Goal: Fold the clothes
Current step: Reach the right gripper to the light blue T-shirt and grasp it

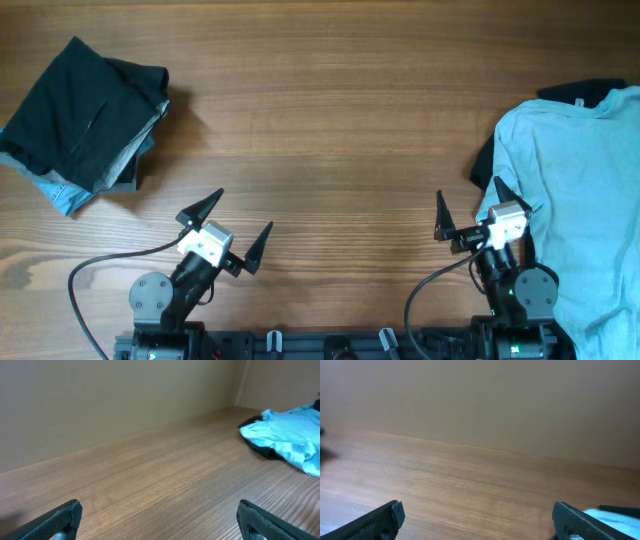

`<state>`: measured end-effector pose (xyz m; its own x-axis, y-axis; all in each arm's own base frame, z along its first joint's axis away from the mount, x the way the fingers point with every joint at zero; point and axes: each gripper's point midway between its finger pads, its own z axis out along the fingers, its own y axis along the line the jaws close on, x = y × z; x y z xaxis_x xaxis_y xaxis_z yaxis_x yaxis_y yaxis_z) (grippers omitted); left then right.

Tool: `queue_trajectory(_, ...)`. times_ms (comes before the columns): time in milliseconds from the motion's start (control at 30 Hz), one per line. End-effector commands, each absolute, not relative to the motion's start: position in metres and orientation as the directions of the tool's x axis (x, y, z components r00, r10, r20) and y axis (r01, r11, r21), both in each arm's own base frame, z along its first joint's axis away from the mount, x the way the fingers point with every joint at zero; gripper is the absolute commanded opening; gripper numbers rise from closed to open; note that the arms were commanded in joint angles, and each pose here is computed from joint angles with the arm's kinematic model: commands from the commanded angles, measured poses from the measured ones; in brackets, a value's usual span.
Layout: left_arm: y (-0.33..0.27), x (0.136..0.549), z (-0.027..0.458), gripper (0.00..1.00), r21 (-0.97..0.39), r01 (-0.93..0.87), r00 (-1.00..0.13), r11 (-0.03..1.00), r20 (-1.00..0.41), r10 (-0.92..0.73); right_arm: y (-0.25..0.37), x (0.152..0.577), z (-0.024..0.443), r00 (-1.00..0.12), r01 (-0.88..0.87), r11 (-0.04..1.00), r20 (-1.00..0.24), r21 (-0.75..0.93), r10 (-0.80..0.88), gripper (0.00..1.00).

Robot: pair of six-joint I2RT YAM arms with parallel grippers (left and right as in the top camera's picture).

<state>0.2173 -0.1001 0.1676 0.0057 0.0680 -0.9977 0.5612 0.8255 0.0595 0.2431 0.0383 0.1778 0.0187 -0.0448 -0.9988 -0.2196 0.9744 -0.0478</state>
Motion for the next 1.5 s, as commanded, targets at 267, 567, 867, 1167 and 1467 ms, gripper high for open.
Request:
queue_trajectory(267,-0.121,0.186,0.277,1.00,-0.123,0.684,-0.048,0.719,-0.991,-0.125,0.075,0.219,0.270,-0.177,-0.394,0.824,-0.913,0.407,0.366,1.00)
queue_trajectory(567,-0.116,0.280,0.308,1.00,-0.441,0.446,-0.625,0.779,-0.776,-0.082,0.046,0.329,0.277,-0.726,0.025,0.925,-0.628,0.380,0.278,1.00)
queue_trajectory(867,-0.118,0.318,0.271,1.00,-0.502,0.364,-0.760,0.784,-0.647,-0.061,-0.107,0.382,0.069,-0.752,0.621,0.782,-0.243,0.052,0.613,0.76)
queue_trajectory(1167,-0.118,0.318,0.271,1.00,-0.503,0.362,-0.761,0.785,-0.646,-0.062,-0.107,0.422,0.020,-0.732,0.609,0.765,-0.222,0.212,0.644,0.64)
queue_trajectory(1467,-0.118,0.316,0.270,1.00,-0.506,0.358,-0.766,0.784,-0.639,-0.062,-0.105,0.442,0.001,-0.696,0.623,0.735,-0.238,0.268,0.677,0.43)
